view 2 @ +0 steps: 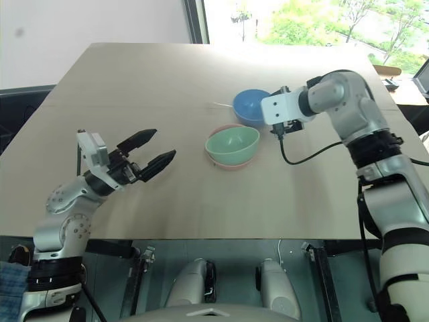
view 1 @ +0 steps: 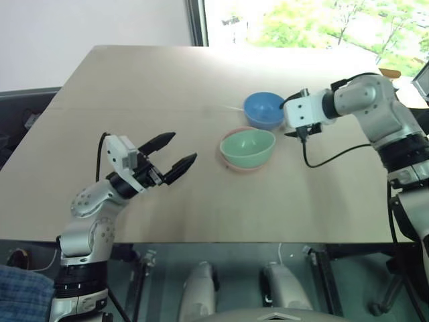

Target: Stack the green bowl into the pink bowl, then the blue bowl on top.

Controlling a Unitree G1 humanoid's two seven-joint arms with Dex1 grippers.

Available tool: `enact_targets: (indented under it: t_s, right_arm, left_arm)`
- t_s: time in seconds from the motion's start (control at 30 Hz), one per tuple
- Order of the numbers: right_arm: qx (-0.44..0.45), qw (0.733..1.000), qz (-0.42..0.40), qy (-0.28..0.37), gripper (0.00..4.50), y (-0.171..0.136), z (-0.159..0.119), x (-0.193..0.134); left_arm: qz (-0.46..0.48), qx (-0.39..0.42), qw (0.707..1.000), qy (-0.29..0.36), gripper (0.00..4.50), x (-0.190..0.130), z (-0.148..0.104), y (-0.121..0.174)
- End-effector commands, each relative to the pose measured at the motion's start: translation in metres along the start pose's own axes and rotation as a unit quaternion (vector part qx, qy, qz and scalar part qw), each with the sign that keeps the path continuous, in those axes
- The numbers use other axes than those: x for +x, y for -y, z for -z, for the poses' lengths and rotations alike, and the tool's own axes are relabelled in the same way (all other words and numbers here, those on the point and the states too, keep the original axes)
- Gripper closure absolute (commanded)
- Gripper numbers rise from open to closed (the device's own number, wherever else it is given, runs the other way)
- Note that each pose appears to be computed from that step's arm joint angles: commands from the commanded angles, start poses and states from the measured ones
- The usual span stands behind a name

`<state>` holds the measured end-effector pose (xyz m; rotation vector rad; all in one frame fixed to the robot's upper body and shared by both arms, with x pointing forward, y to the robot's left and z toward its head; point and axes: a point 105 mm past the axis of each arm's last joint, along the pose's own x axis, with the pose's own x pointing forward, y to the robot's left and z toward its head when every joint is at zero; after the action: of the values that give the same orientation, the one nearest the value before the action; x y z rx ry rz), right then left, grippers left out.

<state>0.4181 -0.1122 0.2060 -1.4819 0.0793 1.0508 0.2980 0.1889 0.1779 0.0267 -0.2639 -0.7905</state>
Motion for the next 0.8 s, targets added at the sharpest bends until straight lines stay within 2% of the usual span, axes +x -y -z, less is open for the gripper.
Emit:
enact_targets:
  t_s: [0.03,0.37,0.6,0.7,0.8]
  right_arm:
    - [-0.022,0.999,0.026,-0.011,0.78,0.016,0.000,0.002]
    - [-0.025,0.999,0.014,-0.044,0.78,0.009,0.004,0.036]
    - [-0.029,0.997,0.005,-0.069,0.78,0.006,0.006,0.046]
    - [-0.027,0.997,0.002,-0.072,0.05,0.009,0.003,0.047]
    - [-0.029,0.997,0.004,-0.072,0.05,0.011,0.002,0.047]
  left_arm:
    - [0.004,0.023,0.999,0.034,0.00,0.003,-0.019,0.003]
    - [-0.017,0.019,0.997,0.077,0.00,0.008,-0.031,0.004]
    - [-0.020,0.018,0.996,0.091,0.00,0.008,-0.033,0.010]
    - [-0.025,0.023,0.995,0.089,0.00,0.007,-0.032,0.009]
    - [-0.026,0.024,0.995,0.091,0.00,0.007,-0.033,0.010]
